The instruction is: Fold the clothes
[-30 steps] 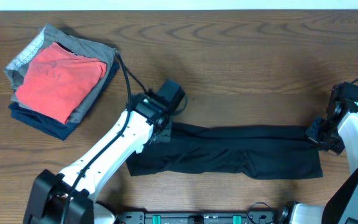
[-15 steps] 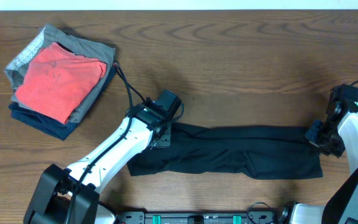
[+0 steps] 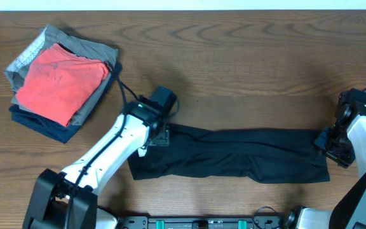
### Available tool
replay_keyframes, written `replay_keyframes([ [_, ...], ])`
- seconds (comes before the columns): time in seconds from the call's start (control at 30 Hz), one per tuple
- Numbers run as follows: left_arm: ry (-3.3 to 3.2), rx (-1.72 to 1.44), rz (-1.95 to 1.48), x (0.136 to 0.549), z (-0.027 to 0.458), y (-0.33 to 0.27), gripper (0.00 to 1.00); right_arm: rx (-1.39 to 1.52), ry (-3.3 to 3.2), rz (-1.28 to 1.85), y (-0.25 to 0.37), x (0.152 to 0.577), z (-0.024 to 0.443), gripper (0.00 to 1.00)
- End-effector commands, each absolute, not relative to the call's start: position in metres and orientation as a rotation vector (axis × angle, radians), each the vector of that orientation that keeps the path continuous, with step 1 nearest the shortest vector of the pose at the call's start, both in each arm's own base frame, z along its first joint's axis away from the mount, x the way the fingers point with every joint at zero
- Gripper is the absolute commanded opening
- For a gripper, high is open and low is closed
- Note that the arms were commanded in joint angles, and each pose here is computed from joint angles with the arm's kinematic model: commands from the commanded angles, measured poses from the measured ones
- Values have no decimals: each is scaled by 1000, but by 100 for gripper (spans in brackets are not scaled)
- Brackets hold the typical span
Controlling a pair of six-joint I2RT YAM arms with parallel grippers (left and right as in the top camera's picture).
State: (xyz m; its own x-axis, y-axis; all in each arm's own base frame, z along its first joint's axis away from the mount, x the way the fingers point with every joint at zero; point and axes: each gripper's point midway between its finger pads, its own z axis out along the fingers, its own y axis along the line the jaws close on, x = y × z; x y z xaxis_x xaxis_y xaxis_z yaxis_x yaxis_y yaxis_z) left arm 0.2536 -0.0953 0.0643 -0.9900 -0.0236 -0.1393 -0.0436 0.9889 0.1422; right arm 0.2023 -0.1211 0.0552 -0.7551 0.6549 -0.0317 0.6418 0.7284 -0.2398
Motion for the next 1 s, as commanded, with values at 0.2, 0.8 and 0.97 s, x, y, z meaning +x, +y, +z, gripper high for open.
replay_keyframes([
  [0.2,2883,-130,82,259,114,-90,82,-820,-3029,-1,-104,221,50,75],
  [0.8,2797,-134,-27,256,142,-94,83,-624,-2797,-25,-112,193,-16,79],
  [0.97,2794,-134,-29,256,142,-94,83,-622,-2770,-79,-106,193,-29,63],
])
